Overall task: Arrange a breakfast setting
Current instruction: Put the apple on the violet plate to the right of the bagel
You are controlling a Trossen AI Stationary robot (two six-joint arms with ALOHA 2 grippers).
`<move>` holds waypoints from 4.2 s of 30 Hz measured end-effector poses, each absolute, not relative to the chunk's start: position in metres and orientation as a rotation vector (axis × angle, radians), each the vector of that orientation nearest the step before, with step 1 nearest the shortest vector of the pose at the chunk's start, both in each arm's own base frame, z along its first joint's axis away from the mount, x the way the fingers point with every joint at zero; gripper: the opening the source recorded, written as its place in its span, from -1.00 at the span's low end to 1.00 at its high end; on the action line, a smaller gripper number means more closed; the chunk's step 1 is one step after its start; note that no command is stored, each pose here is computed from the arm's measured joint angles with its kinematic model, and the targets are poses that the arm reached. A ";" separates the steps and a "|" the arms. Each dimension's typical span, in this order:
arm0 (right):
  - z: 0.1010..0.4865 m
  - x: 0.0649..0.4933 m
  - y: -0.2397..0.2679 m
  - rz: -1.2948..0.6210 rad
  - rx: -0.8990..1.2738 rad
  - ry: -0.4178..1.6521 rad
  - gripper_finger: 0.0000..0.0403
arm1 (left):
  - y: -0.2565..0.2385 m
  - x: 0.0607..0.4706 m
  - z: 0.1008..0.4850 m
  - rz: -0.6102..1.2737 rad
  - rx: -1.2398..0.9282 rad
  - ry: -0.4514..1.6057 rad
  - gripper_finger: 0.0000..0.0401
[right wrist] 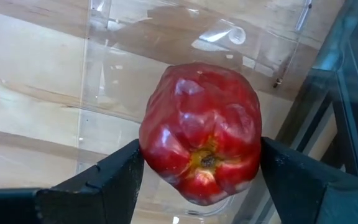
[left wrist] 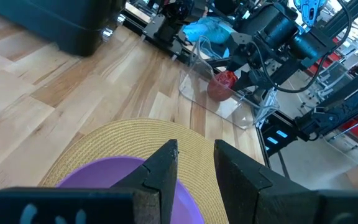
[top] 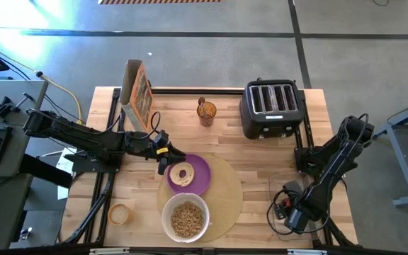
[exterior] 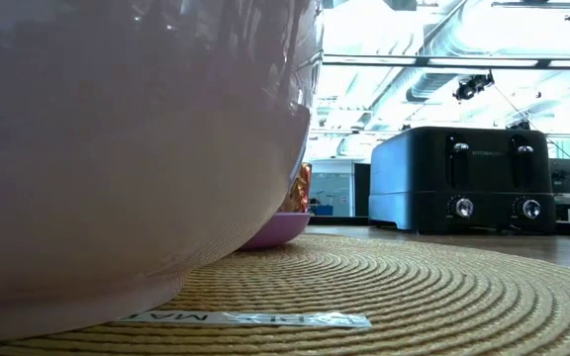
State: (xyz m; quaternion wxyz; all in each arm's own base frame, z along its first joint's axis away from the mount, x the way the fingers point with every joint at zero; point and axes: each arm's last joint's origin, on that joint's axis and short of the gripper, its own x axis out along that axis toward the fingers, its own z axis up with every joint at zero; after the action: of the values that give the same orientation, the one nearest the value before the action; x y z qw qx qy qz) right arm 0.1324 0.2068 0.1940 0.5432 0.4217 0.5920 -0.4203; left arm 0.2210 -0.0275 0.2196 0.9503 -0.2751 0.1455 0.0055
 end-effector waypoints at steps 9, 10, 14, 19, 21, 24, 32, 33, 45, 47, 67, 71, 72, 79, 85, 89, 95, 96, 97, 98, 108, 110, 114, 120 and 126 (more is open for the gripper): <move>0.194 0.132 0.207 -1.000 1.004 1.404 0.13 | -0.027 0.221 0.220 0.009 -0.541 0.296 -0.53; 0.194 0.132 0.207 -1.000 1.005 1.406 0.11 | -0.027 0.221 0.220 0.008 -0.541 0.296 -0.53; 0.194 0.132 0.207 -0.996 1.008 1.411 0.08 | -0.028 0.221 0.220 0.009 -0.542 0.296 -0.53; 0.199 0.131 0.204 -0.976 1.013 1.400 0.07 | -0.027 0.221 0.220 0.009 -0.544 0.296 -0.53; 0.201 0.130 0.202 -0.963 1.016 1.387 0.07 | -0.027 0.221 0.220 0.009 -0.544 0.296 -0.53; 0.206 0.128 0.199 -0.946 1.018 1.389 0.06 | -0.027 0.221 0.220 0.009 -0.544 0.296 -0.53; 0.219 0.124 0.191 -0.913 1.032 1.364 0.06 | -0.028 0.221 0.220 0.011 -0.560 0.296 -0.53; 0.220 0.123 0.190 -0.908 1.035 1.357 0.06 | -0.027 0.221 0.220 0.011 -0.560 0.296 -0.53; 0.249 0.113 0.169 -0.792 1.092 1.274 0.06 | -0.028 0.221 0.220 0.011 -0.560 0.295 -0.53; 0.254 0.111 0.164 -0.775 1.103 1.239 0.06 | -0.028 0.221 0.220 0.011 -0.560 0.295 -0.53; 0.288 0.124 0.133 -0.514 1.044 0.722 0.06 | -0.027 0.221 0.220 0.011 -0.560 0.295 -0.53; 0.292 0.139 0.126 -0.502 0.961 0.592 0.06 | -0.028 0.221 0.220 0.010 -0.560 0.293 -0.53; 0.293 0.143 0.124 -0.500 0.936 0.556 0.06 | -0.028 0.221 0.220 0.010 -0.560 0.293 -0.53; 0.305 0.172 0.111 -0.466 0.779 0.412 0.06 | -0.027 0.221 0.220 0.006 -0.535 0.292 -0.53; 0.311 0.201 0.106 -0.417 0.639 0.330 0.06 | -0.028 0.222 0.222 0.000 -0.537 0.271 -0.53; 0.307 0.219 0.105 -0.418 0.527 0.317 0.06 | -0.028 0.222 0.225 -0.009 -0.531 0.242 -0.53; 0.291 0.245 0.101 -0.453 0.405 0.345 0.06 | -0.028 0.222 0.225 -0.011 -0.518 0.243 -0.53; 0.288 0.249 0.101 -0.457 0.387 0.349 0.06 | -0.028 0.222 0.225 -0.011 -0.513 0.244 -0.53; 0.285 0.253 0.100 -0.458 0.372 0.353 0.06 | -0.028 0.222 0.225 -0.011 -0.512 0.244 -0.53; 0.282 0.257 0.100 -0.455 0.360 0.356 0.06 | -0.028 0.222 0.225 -0.012 -0.514 0.244 -0.53; 0.251 0.299 0.104 -0.360 0.265 0.391 0.06 | -0.027 0.203 0.239 -0.066 -0.502 0.239 -0.53; 0.244 0.305 0.104 -0.353 0.266 0.400 0.06 | -0.026 0.199 0.242 -0.066 -0.502 0.240 -0.53; 0.227 0.318 0.104 -0.336 0.274 0.426 0.06 | -0.025 0.188 0.244 -0.069 -0.500 0.266 -0.53; 0.203 0.333 0.102 -0.328 0.278 0.456 0.06 | -0.028 0.179 0.250 -0.094 -0.480 0.255 -0.53; 0.186 0.341 0.103 -0.300 0.287 0.490 0.06 | -0.031 0.174 0.254 -0.120 -0.474 0.239 -0.53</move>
State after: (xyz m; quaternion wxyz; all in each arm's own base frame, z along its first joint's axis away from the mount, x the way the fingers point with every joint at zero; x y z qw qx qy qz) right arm 0.3410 0.1028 0.1858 0.9489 0.1411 0.2408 -0.1474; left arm 0.1738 -0.0308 0.2536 0.9632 -0.2340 0.1181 -0.0591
